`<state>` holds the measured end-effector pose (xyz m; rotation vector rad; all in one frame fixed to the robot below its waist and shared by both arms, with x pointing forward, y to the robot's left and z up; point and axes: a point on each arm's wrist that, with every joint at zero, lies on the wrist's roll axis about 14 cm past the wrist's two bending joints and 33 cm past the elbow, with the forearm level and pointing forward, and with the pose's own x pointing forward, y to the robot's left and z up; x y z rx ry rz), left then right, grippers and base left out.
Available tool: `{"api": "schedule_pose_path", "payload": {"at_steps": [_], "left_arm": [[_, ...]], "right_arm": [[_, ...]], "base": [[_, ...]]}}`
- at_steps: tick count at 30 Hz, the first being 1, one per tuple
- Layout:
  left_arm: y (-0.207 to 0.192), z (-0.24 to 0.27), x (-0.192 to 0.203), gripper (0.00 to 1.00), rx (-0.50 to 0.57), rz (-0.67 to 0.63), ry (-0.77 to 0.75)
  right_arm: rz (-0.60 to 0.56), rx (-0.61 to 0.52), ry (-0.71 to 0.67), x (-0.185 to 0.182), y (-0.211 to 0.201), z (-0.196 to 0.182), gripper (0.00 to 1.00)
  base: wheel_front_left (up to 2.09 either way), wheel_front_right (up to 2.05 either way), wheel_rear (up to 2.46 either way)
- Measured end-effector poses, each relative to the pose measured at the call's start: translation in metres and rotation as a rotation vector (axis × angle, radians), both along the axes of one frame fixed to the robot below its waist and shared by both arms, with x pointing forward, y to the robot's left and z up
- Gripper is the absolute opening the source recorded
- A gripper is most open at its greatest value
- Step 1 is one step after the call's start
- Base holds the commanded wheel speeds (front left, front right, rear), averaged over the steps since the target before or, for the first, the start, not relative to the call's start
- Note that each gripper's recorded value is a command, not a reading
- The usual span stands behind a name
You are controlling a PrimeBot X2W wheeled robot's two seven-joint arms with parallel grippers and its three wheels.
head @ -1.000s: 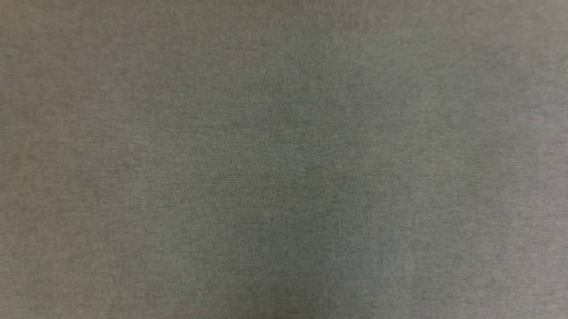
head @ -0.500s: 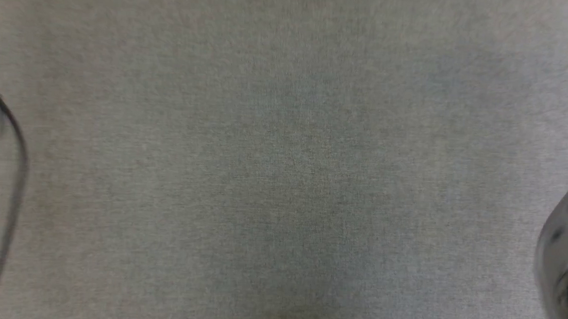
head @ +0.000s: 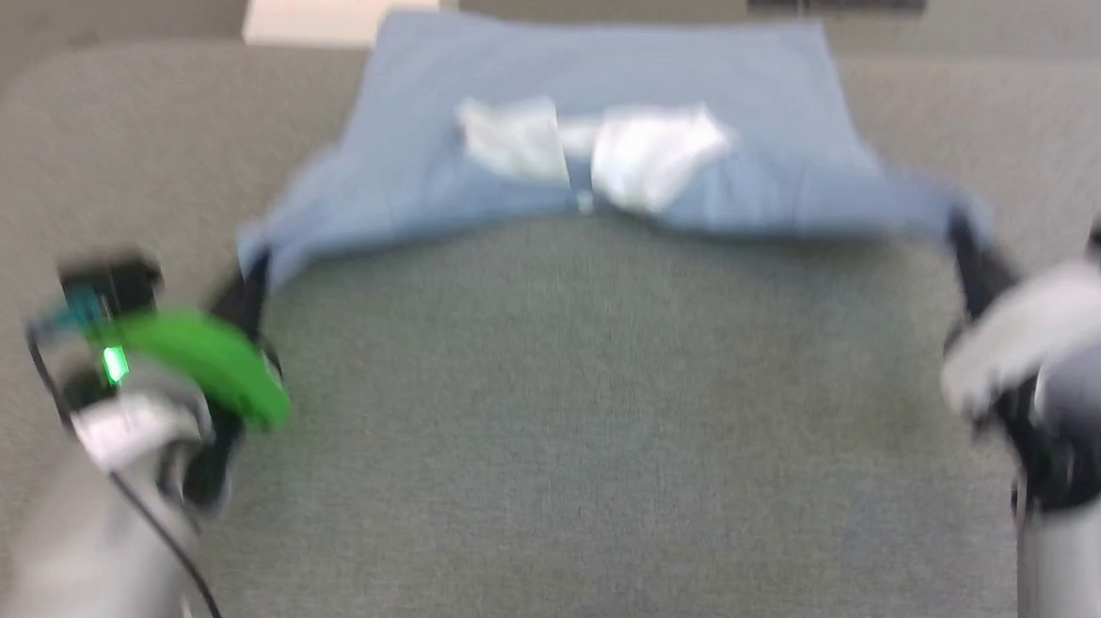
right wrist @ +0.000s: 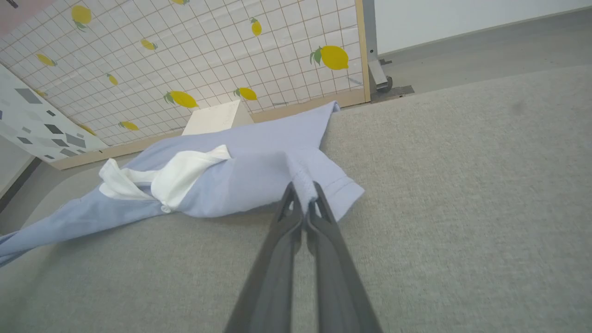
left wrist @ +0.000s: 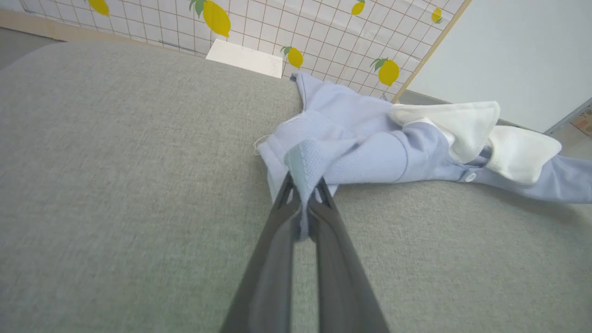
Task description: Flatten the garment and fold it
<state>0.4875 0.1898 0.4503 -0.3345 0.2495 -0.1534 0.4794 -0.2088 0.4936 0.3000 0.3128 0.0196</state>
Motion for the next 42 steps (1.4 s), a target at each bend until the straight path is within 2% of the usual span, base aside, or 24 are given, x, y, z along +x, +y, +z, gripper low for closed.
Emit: {"api": "schedule_pose_path", "payload": {"at_steps": [8, 16, 21, 25, 30, 36, 42], "left_arm": [[0.014, -0.023, -0.091, 0.0, -0.068, 0.109, 0.096], [0.033, -0.032, -0.153, 0.0, -0.115, 0.215, 0.166], [0.036, -0.038, -0.178, 0.0, -0.068, 0.214, 0.236], [0.031, -0.042, -0.185, 0.0, 0.06, 0.136, 0.308], [0.028, -0.054, -0.186, 0.0, 0.188, 0.054, 0.404], [0.023, -0.053, -0.166, 0.0, 0.186, 0.04, 0.414], [0.024, -0.057, -0.158, 0.0, 0.151, 0.059, 0.42]], "right_arm": [[-0.064, -0.007, 0.066, -0.088, -0.026, -0.022, 0.0], [-0.123, -0.01, 0.123, -0.153, -0.05, -0.031, 0.0], [-0.132, -0.004, 0.163, -0.18, -0.055, -0.034, 0.0], [-0.1, -0.033, 0.208, -0.184, -0.052, -0.034, 0.0], [0.028, -0.14, 0.353, -0.177, -0.032, -0.047, 0.0], [0.159, -0.268, 0.64, -0.172, -0.016, -0.079, 0.0], [0.267, -0.343, 0.932, -0.196, -0.007, -0.118, 0.0]], "base": [[0.0, 0.0, 0.0], [0.0, 0.0, 0.0], [0.0, 0.0, 0.0], [0.0, 0.0, 0.0], [0.0, 0.0, 0.0], [0.0, 0.0, 0.0], [0.0, 0.0, 0.0]]}}
